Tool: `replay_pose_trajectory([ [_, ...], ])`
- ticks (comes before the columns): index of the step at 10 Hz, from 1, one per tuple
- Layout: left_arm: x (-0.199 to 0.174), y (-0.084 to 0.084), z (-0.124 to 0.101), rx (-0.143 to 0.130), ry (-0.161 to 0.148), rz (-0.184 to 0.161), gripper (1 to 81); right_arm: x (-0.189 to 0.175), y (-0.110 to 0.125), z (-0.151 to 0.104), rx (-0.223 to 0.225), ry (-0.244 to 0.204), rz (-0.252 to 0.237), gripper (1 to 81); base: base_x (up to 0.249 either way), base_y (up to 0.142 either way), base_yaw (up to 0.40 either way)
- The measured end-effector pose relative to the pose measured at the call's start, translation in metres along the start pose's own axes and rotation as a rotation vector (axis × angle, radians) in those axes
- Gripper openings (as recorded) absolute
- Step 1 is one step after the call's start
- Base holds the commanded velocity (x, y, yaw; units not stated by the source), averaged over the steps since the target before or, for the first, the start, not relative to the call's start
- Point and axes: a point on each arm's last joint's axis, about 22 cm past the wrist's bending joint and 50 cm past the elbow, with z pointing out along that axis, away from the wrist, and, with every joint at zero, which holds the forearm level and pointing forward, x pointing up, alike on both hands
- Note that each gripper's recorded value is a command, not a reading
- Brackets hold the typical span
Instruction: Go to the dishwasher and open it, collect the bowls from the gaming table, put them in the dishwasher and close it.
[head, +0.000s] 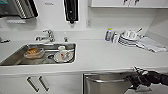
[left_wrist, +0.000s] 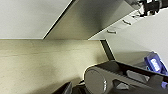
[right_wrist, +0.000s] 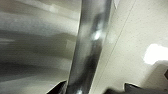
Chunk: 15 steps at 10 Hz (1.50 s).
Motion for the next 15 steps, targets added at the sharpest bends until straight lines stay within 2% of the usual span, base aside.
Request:
replay_pose_trajectory([
  [3,0.0,-0.001,0.0,0.002,0.001,0.003,81.1,-0.013,0.028,0.017,-0.041,-0.021,-0.005,81.1,0.0,0.0,0.0],
  [5,0.0,-0.001,0.0,0.002,0.0,0.004,81.1,-0.019,0.056,0.023,-0.106,-0.032,0.012,81.1,0.0,0.0,0.0],
  [9,0.0,-0.001,0.0,0.001,0.0,0.004,81.1,-0.018,0.058,0.022,-0.094,-0.036,0.011,81.1,-0.019,0.0,0.0],
  [11,0.0,0.0,0.001,-0.002,0.001,0.003,81.1,-0.018,0.055,0.028,-0.059,-0.041,0.01,81.1,-0.077,0.0,0.0],
  [12,-0.005,0.0,0.001,-0.001,-0.015,0.0,81.1,-0.019,0.07,0.028,-0.083,-0.046,0.023,81.1,-0.077,0.0,0.0],
  [13,0.0,0.0,0.002,-0.003,-0.002,0.005,81.1,-0.02,0.09,0.029,-0.134,-0.048,0.037,81.1,-0.077,0.0,0.0],
  [15,-0.003,0.0,0.002,-0.003,-0.009,0.003,81.1,-0.015,0.121,0.028,-0.202,-0.033,0.054,81.1,-0.077,0.0,0.0],
])
